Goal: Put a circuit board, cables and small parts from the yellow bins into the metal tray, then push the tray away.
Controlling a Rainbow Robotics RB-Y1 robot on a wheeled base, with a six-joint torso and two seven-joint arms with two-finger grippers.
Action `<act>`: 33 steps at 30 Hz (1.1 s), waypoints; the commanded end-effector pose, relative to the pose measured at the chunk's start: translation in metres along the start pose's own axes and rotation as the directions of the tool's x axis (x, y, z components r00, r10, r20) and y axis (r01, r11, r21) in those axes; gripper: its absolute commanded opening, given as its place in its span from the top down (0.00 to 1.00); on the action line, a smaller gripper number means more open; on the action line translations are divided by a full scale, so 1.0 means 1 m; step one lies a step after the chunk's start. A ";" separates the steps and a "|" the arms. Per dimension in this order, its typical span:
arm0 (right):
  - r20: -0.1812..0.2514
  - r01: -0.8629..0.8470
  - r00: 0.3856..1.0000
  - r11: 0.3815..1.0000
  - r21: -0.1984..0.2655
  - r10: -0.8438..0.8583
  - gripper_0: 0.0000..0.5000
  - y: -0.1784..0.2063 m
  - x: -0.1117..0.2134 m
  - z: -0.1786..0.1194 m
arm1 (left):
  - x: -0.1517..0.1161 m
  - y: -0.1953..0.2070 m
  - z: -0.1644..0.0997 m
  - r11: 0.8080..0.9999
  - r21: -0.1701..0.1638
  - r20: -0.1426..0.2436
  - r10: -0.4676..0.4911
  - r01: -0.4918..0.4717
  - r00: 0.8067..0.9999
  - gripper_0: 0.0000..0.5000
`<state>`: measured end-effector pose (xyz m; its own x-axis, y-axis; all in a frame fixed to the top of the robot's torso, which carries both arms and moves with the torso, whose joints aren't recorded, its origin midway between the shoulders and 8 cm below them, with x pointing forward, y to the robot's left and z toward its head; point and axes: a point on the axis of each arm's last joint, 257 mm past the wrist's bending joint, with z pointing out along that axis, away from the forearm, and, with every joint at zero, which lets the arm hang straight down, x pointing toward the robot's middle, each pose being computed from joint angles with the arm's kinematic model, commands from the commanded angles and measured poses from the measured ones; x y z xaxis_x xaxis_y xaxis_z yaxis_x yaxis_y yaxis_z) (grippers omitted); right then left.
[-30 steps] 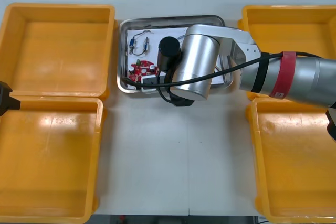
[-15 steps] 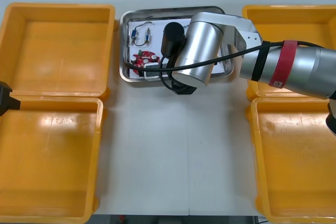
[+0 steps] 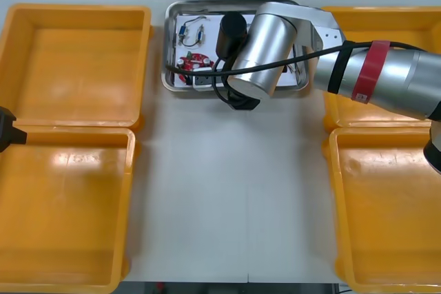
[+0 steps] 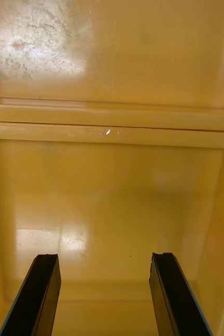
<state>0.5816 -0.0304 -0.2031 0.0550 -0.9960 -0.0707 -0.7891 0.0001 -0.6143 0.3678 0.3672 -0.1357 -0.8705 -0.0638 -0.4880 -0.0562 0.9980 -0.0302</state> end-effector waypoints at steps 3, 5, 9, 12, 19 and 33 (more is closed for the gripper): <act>0.039 0.027 0.999 0.998 0.054 -0.030 0.98 -0.032 -0.027 -0.017 | 0.002 0.004 -0.005 0.995 -0.013 0.017 0.096 -0.095 0.995 0.00; 0.045 0.022 0.999 0.998 0.059 -0.025 0.98 -0.035 -0.028 -0.017 | 0.002 0.004 -0.005 0.995 -0.013 0.017 0.096 -0.095 0.995 0.00; 0.059 0.013 0.998 0.997 0.075 -0.017 0.98 -0.042 -0.029 -0.015 | 0.002 0.004 -0.005 0.995 -0.013 0.017 0.096 -0.095 0.995 0.00; 0.064 0.014 0.998 0.997 0.079 -0.019 0.98 -0.044 -0.030 -0.015 | 0.002 0.004 -0.005 0.995 -0.013 0.017 0.096 -0.095 0.995 0.00; 0.063 0.021 0.998 0.997 0.078 -0.026 0.91 -0.043 -0.030 -0.014 | 0.002 0.004 -0.005 0.995 -0.013 0.017 0.096 -0.095 0.995 0.00; 0.052 0.017 0.998 0.997 0.074 -0.021 0.00 -0.045 -0.026 -0.016 | 0.002 0.004 -0.005 0.995 -0.013 0.017 0.096 -0.095 0.995 0.00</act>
<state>0.5998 -0.0263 -0.1942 0.0603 -0.9939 -0.0926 -0.7672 0.0132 -0.6412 0.3678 0.3672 -0.1357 -0.8705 -0.0638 -0.4880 -0.0563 0.9980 -0.0301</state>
